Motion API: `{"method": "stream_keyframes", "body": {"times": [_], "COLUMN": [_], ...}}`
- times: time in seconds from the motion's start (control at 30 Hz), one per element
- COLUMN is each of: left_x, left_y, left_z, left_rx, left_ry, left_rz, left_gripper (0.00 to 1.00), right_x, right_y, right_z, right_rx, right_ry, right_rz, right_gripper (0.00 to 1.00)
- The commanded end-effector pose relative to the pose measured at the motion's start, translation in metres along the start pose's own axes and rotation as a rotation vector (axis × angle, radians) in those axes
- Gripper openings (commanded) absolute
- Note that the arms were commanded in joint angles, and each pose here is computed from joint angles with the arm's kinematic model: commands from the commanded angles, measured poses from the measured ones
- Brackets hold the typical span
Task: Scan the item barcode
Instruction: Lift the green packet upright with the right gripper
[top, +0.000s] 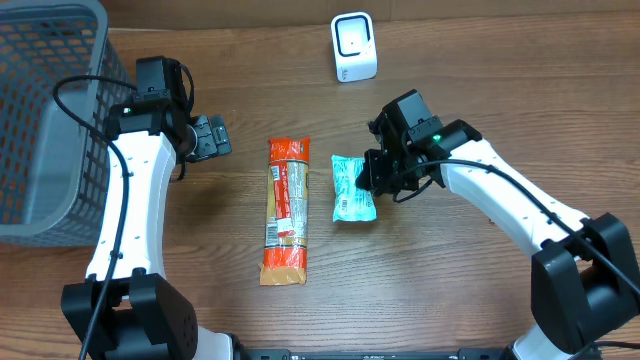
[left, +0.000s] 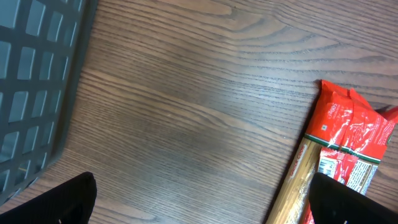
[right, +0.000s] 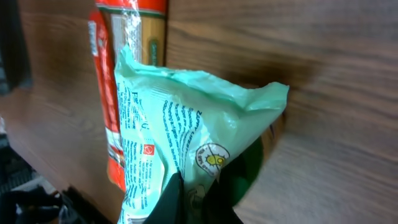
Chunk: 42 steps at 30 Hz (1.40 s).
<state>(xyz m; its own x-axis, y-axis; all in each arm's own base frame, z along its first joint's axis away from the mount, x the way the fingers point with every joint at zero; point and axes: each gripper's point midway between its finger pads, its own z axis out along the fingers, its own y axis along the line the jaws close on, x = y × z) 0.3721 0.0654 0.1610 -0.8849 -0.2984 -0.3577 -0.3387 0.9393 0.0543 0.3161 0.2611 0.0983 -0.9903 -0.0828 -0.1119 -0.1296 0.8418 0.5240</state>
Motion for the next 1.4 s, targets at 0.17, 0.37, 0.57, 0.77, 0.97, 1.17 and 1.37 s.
{"method": "stream_keyframes", "body": {"times": [0.17, 0.37, 0.57, 0.77, 0.97, 1.17, 1.37], "left_x": [0.002, 0.002, 0.002, 0.002, 0.002, 0.002, 0.002], "left_y": [0.002, 0.002, 0.002, 0.002, 0.002, 0.002, 0.002], "left_z": [0.002, 0.002, 0.002, 0.002, 0.002, 0.002, 0.002], "left_rx": [-0.008, -0.008, -0.008, -0.008, -0.008, -0.008, -0.008], "left_ry": [0.005, 0.005, 0.005, 0.006, 0.005, 0.005, 0.005], "left_rz": [0.006, 0.006, 0.006, 0.006, 0.006, 0.006, 0.006], "left_gripper": [1.0, 1.0, 1.0, 1.0, 1.0, 1.0, 1.0], "right_x": [-0.019, -0.019, -0.016, -0.016, -0.021, -0.021, -0.02], "right_y": [0.041, 0.065, 0.074, 0.075, 0.078, 0.078, 0.077], "right_z": [-0.066, -0.109, -0.128, -0.129, -0.131, -0.131, -0.13], "right_rx": [-0.049, -0.099, -0.12, -0.122, -0.132, -0.132, -0.13], "right_ry": [-0.147, -0.253, -0.298, -0.302, -0.322, -0.323, -0.318], "right_rz": [-0.12, -0.176, -0.2, -0.203, -0.213, -0.213, -0.21], "right_gripper": [0.04, 0.04, 0.04, 0.04, 0.04, 0.04, 0.04]}}
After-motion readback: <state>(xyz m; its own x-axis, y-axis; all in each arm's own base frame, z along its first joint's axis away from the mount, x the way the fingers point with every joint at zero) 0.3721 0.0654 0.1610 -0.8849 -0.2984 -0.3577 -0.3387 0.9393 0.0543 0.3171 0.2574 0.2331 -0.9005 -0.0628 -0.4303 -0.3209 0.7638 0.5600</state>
